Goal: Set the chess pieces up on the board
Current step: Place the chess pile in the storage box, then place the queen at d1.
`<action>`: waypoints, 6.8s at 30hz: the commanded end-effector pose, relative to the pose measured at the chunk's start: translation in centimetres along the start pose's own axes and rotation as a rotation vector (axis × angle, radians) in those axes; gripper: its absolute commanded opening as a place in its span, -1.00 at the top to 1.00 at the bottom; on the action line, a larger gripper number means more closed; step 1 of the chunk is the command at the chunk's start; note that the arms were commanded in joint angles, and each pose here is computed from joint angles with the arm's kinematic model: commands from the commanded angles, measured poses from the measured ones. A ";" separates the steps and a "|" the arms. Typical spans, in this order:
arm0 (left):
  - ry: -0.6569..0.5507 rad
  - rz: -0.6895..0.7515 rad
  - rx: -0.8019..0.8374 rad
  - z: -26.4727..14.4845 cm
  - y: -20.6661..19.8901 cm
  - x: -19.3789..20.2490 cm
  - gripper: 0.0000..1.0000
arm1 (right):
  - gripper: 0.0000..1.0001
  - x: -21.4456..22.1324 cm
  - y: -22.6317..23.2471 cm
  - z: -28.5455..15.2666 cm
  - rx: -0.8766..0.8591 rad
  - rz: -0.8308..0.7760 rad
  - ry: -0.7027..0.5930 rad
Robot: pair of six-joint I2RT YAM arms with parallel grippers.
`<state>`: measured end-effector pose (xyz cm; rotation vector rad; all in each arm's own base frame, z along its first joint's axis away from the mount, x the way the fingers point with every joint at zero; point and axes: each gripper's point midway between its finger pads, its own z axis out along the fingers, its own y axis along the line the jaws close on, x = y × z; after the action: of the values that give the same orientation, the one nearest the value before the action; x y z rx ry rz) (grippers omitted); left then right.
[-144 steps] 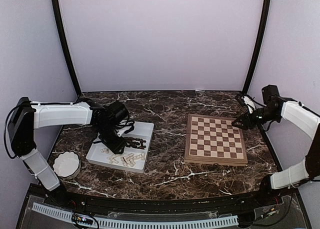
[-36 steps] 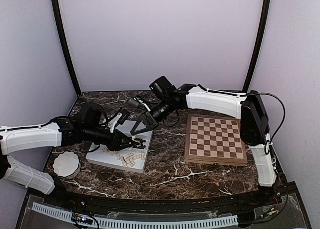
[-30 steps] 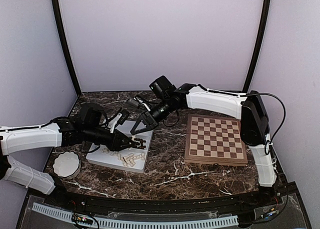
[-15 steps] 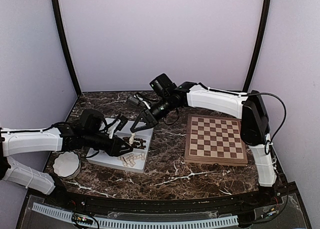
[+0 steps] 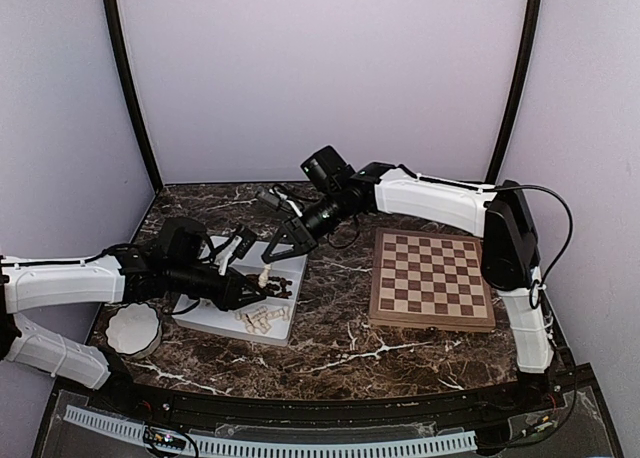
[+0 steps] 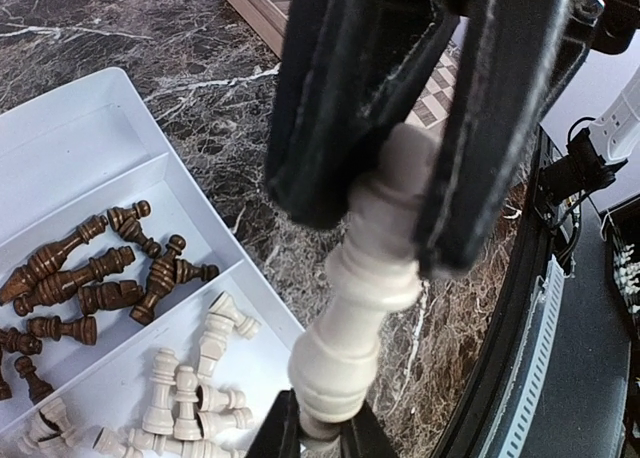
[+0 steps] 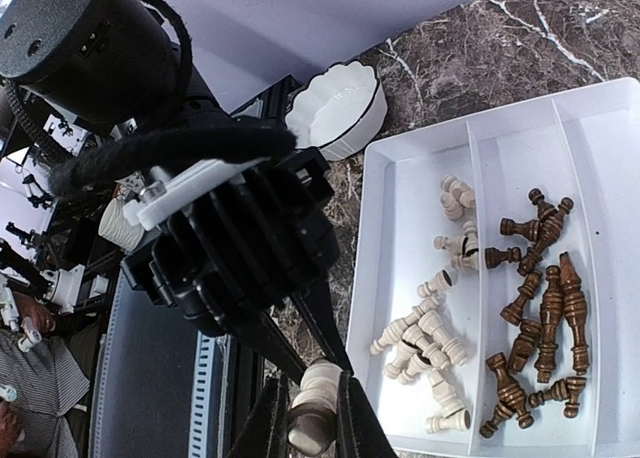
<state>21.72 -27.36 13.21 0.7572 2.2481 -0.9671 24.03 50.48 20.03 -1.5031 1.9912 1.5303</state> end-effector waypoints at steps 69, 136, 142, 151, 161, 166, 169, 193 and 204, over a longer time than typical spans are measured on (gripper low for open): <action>0.555 -0.170 -0.335 0.3 4.8 2.8 0.03 | 1.00 32.8 -0.5 -31.3 1.027 0.137 0.277; 0.438 -0.180 -0.286 1.5 4.0 0.3 0.03 | 1.00 26.8 -3.8 -22.3 0.754 -0.100 0.218; 0.432 -0.185 -0.286 1.4 4.0 0.3 0.03 | 1.00 26.2 -3.7 -21.0 0.722 -0.126 0.223; 0.421 -0.200 -0.284 1.2 3.8 0.6 0.03 | 1.00 25.0 -4.4 -20.7 0.711 -0.131 0.211; 0.430 -0.199 -0.285 1.1 3.9 0.9 0.03 | 0.96 25.3 -4.8 -20.2 0.701 -0.121 0.221; 0.432 -0.201 -0.284 1.2 3.9 1.0 0.03 | 0.81 25.5 -4.7 -20.3 0.705 -0.121 0.229; 0.432 -0.201 -0.285 1.1 3.9 1.1 0.03 | 0.91 25.8 -4.5 -20.2 0.697 -0.121 0.241; 0.429 -0.202 -0.288 0.8 3.8 1.1 0.02 | 0.63 26.2 -4.2 -20.3 0.710 -0.118 0.238; 0.441 -0.222 -0.339 -0.7 4.1 2.0 0.02 | 0.33 21.0 -0.9 -22.2 0.686 -0.151 0.133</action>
<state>24.06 -25.41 9.59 0.6594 2.8216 -0.5562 23.25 19.14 10.22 -1.4533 2.1993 0.5410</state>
